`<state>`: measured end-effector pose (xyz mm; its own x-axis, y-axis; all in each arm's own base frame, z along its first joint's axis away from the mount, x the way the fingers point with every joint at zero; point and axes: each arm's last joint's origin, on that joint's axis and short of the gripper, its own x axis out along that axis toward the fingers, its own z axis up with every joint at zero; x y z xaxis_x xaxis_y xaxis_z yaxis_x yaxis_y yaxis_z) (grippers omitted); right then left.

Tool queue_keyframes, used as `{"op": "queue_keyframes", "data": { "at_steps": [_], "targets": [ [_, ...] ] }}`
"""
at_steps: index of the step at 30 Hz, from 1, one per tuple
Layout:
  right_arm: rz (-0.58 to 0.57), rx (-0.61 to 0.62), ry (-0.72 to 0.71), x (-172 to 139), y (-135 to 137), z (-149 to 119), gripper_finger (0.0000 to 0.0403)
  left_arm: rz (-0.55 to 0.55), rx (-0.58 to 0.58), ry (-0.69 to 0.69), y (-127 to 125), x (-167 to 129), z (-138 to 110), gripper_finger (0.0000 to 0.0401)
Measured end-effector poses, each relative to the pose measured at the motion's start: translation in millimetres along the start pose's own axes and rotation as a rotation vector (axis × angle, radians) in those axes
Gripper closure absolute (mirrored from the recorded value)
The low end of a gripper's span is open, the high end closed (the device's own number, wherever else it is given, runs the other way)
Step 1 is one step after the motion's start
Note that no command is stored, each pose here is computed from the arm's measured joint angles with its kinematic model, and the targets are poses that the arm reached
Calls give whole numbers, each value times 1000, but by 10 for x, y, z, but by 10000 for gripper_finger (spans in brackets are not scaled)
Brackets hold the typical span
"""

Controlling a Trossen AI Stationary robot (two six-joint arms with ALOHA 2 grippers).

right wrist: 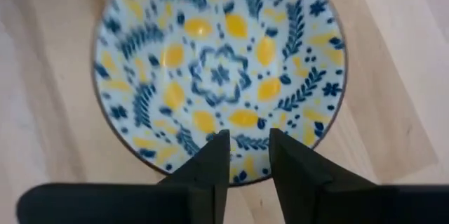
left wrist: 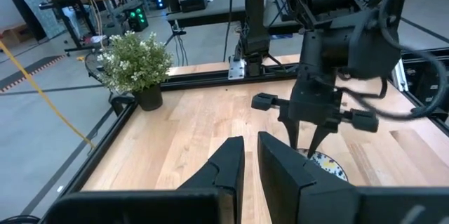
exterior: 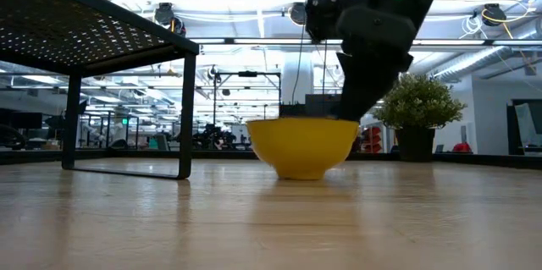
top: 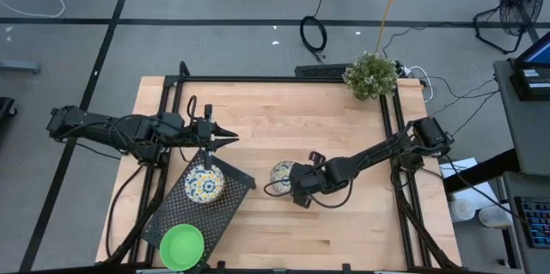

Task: Pick & Place Mini bowls
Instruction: Stack the yellow patterned bowl on the yellow patterned bowls on the shelf

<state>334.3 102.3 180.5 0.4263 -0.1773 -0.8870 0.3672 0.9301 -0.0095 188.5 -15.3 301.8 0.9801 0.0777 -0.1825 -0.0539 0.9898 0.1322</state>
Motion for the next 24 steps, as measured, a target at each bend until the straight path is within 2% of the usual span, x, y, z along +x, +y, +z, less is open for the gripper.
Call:
{"op": "queue_keyframes", "data": {
  "at_steps": [9,13,19,24],
  "targets": [
    [80,-21,-78,-133,25,97,263,0,1,1,0,1,-1,352],
    [82,-12,-88,-252,-47,124,234,1,1,2,0,1,-2,352],
    [19,72,-30,-390,-275,135,198,-1,2,9,0,1,-9,352],
    [-25,128,29,-293,-392,128,191,0,2,9,0,1,-9,352]
  ]
}}
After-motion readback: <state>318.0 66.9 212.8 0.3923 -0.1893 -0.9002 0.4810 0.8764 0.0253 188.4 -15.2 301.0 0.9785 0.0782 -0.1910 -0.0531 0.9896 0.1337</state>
